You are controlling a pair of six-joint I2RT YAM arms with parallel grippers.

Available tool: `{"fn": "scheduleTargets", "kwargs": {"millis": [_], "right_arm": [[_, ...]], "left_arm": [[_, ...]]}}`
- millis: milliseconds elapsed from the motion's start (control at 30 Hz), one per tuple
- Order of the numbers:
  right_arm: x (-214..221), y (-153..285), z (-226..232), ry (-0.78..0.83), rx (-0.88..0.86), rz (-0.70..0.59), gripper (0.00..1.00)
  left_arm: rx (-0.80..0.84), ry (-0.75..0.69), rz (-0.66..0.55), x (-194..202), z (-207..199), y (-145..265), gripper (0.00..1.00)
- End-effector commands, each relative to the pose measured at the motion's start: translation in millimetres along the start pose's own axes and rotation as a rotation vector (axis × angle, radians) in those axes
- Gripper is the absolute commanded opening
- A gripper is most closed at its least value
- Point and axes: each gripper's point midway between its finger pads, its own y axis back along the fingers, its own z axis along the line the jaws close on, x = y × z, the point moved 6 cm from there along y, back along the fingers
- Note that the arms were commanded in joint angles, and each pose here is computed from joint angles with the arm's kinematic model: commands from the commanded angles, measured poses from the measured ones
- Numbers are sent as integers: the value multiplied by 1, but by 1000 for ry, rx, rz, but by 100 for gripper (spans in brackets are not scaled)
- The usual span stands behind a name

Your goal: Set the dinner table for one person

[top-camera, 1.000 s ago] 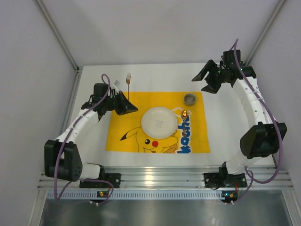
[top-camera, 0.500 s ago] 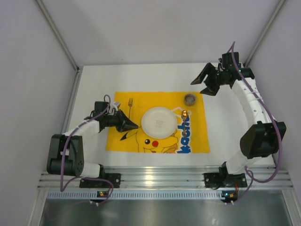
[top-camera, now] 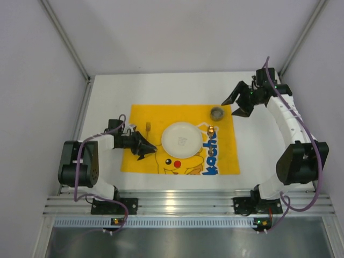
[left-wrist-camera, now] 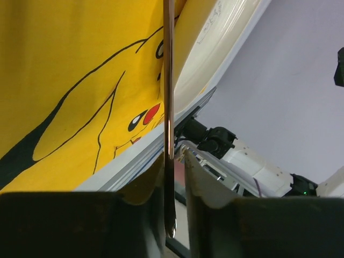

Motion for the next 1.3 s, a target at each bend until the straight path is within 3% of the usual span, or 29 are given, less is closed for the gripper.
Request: {"fn": "scheduleTargets", "kwargs": {"millis": [0, 33, 133, 233, 367, 633, 800, 1033, 1200, 1267], "right_arm": [[-1, 17, 3, 34, -49, -50, 66], [-1, 17, 2, 31, -50, -53, 67], [0, 16, -2, 25, -50, -52, 66], [0, 14, -4, 21, -50, -48, 66], [-3, 15, -5, 13, -56, -52, 66], [-6, 14, -6, 9, -52, -57, 66], [-8, 11, -7, 6, -44, -58, 66], [-14, 9, -3, 22, -58, -61, 66], [-28, 18, 25, 112, -167, -79, 69], [-29, 26, 42, 175, -214, -93, 70]], "left_arm": [[20, -17, 21, -1, -8, 8, 29], [2, -13, 25, -1, -8, 10, 42], [-9, -16, 8, -5, -9, 17, 61], [-17, -34, 14, -3, -14, 24, 72], [-98, -45, 9, 1, -19, 35, 75], [-89, 44, 60, 43, -22, 51, 85], [-224, 101, 42, 63, 13, 51, 86], [-309, -103, -215, 37, -22, 74, 85], [-594, -249, -642, -5, -63, 132, 78], [-598, -321, -796, -15, -82, 150, 77]]}}
